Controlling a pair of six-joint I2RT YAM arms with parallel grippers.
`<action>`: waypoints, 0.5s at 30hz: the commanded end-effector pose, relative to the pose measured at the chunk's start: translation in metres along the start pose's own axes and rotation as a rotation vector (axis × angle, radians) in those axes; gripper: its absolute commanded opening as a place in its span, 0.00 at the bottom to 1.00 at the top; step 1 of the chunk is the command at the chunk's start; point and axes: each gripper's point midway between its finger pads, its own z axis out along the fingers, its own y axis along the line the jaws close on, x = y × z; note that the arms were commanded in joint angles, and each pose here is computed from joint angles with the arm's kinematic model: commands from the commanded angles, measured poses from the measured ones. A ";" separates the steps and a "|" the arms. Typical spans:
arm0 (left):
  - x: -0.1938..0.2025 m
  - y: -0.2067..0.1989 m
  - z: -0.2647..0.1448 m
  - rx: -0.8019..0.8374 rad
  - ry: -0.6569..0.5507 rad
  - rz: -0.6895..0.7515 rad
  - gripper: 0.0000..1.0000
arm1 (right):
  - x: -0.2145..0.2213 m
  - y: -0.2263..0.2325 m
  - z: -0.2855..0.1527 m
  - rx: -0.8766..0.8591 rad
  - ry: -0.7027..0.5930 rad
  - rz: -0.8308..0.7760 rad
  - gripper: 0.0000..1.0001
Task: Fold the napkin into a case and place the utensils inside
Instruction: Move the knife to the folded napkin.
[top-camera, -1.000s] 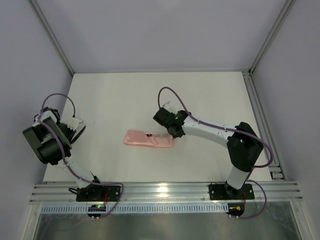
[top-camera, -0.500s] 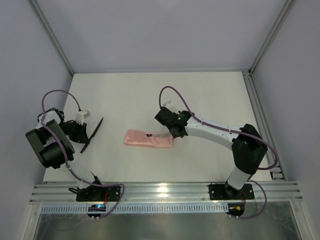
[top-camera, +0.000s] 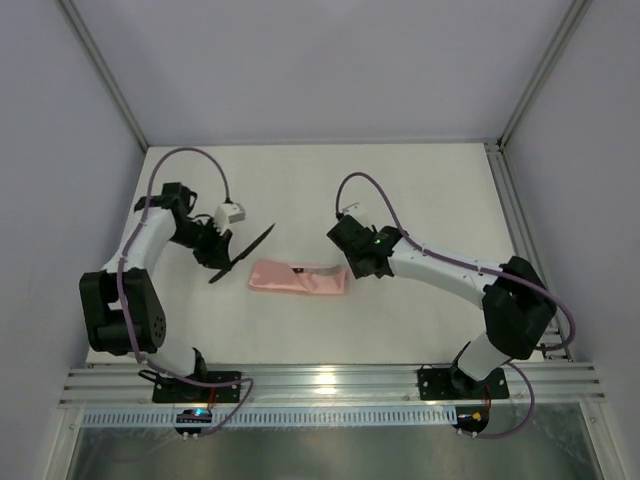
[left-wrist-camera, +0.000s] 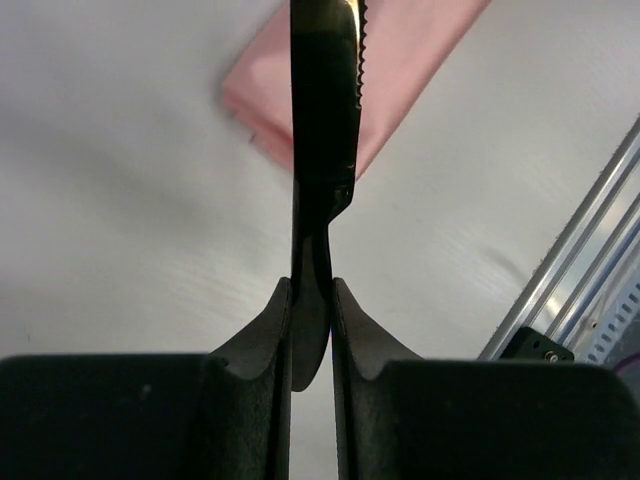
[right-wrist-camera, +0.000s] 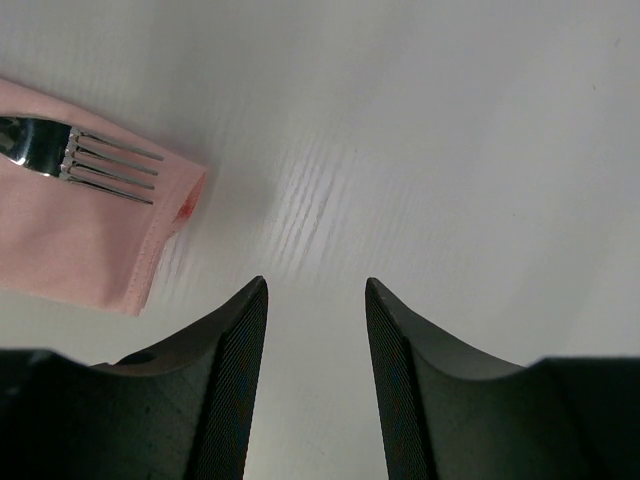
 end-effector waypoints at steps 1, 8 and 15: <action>-0.058 -0.047 0.012 0.069 -0.045 0.134 0.00 | -0.018 -0.013 -0.015 -0.082 -0.095 0.198 0.48; -0.126 -0.136 0.078 0.236 0.007 0.438 0.00 | 0.004 -0.049 -0.019 -0.112 -0.126 0.380 0.48; -0.162 -0.177 0.140 0.358 -0.006 0.572 0.00 | 0.021 -0.079 -0.033 -0.061 -0.160 0.471 0.48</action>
